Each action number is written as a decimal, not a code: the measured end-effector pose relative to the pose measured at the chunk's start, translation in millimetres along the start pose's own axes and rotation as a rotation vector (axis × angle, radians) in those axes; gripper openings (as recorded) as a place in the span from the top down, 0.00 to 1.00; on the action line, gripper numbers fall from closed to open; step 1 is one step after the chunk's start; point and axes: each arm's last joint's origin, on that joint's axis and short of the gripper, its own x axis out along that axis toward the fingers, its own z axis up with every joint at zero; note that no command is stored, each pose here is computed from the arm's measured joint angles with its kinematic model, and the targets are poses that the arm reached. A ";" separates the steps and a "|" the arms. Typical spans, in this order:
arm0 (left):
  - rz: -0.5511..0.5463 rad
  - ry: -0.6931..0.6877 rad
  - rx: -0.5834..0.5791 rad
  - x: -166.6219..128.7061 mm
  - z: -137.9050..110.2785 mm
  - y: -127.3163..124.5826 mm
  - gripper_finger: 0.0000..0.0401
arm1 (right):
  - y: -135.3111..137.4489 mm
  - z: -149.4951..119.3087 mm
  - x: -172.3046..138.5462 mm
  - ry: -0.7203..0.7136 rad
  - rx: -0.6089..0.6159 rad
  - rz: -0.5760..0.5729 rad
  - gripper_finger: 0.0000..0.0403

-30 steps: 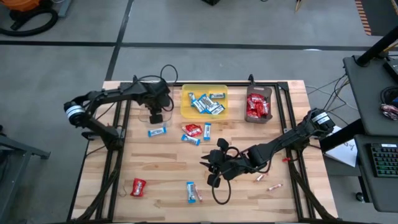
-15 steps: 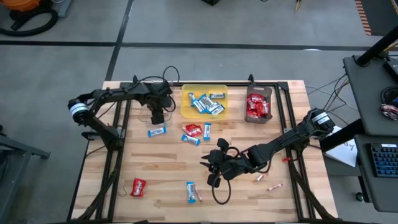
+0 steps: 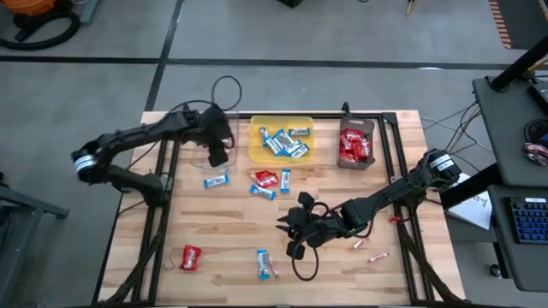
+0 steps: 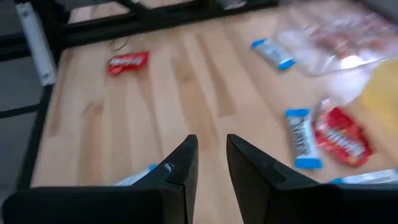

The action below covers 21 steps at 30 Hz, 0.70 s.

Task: Sort candy
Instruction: Put the white chocolate into the yellow bin

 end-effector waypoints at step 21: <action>-0.394 -0.753 -0.014 -101.3 -37.6 -102.3 0.74 | 0.8 -7.0 -4.6 0.227 0.165 0.109 0.84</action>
